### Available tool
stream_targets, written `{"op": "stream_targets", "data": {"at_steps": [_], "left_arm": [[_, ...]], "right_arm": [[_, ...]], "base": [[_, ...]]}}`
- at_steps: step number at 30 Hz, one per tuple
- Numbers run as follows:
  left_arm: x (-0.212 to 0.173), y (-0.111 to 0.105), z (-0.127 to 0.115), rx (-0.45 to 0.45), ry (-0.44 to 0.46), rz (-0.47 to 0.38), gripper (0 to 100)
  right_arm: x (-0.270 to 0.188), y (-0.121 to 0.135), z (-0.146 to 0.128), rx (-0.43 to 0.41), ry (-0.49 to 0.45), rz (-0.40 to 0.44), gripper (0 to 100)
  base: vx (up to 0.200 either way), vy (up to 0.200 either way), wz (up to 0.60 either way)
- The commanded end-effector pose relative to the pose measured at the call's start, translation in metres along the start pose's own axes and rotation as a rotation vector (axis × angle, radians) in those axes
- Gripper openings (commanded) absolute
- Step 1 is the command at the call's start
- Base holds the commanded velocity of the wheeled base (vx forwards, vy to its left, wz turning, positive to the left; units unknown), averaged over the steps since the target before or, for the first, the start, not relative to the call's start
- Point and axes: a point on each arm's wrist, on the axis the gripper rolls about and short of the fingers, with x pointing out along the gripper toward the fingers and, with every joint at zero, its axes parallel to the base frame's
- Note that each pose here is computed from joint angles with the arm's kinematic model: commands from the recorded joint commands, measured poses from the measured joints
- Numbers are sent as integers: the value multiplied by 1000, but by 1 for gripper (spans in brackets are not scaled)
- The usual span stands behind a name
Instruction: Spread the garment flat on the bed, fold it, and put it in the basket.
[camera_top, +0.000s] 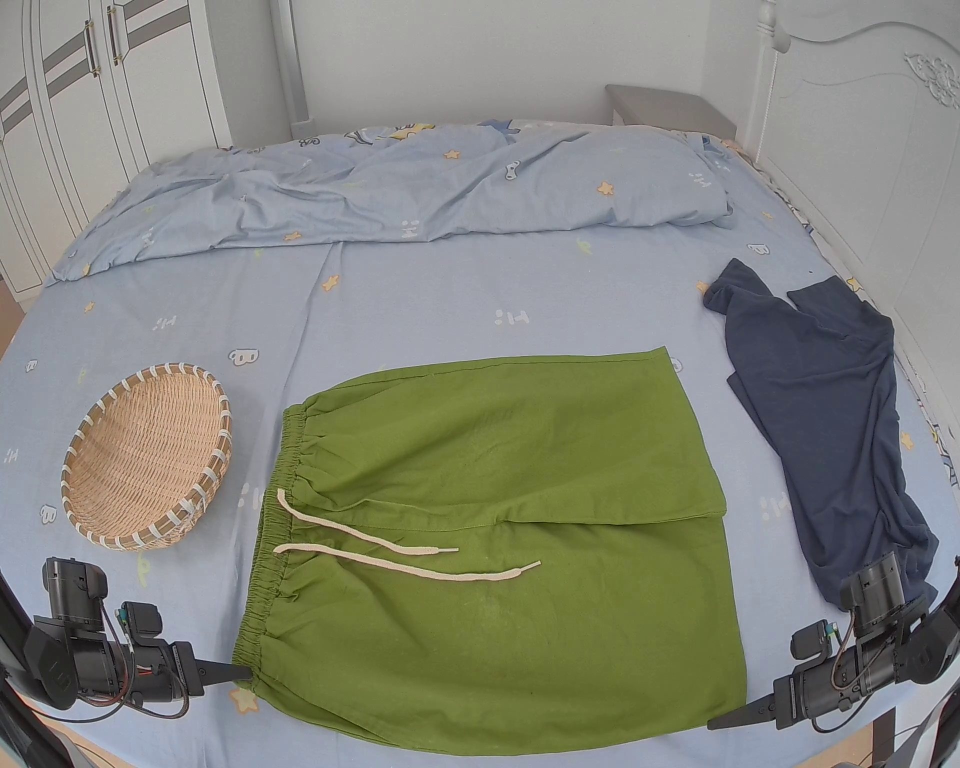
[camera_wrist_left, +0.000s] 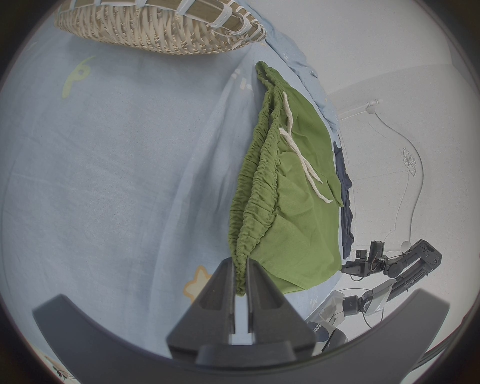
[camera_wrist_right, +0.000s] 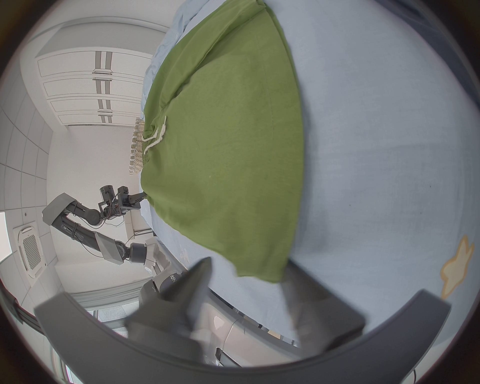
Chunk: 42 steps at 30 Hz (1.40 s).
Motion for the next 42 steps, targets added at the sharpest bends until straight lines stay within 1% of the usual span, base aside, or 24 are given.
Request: {"op": "stream_targets", "data": {"at_steps": [1, 11, 18, 21, 25, 28, 29, 30, 33, 37, 42], "left_arm": [[-1, 1, -5, -18, 14, 4, 0], [-4, 4, -5, -44, 0, 17, 0], [-6, 4, -12, -88, 46, 28, 0], [-8, 3, -15, -95, 59, 31, 0], [-10, 5, -20, -120, 92, 45, 0], [-11, 5, -22, -101, 100, 47, 0], [-12, 5, -25, -87, 116, 48, 0], [-13, 5, -29, -92, 147, 50, 0], [-14, 6, -33, -89, 175, 51, 0], [-15, 7, -33, -66, 174, 53, 0], [-16, 6, -30, -56, 155, 54, 0]], "right_arm": [[0, -1, -3, 12, 9, -4, 0], [-3, -2, -12, 23, 20, -13, 0], [-8, 1, -17, 17, 0, -49, 0], [-12, 3, -25, 40, 39, -61, 0], [-19, 8, -31, 34, 44, -59, 0], [-22, 11, -36, 35, 48, -59, 0], [-25, 12, -39, 36, 53, -60, 0], [-28, 14, -42, 39, 55, -61, 0], [-30, 16, -46, 44, 62, -61, 0], [-31, 16, -48, 51, 68, -63, 0], [-33, 17, -41, 39, 37, -62, 0]], "base": [[0, 0, 0], [0, 0, 0], [0, 0, 0], [0, 0, 0], [0, 0, 0], [0, 0, 0], [0, 0, 0], [0, 0, 0], [0, 0, 0], [0, 0, 0], [0, 0, 0]]}}
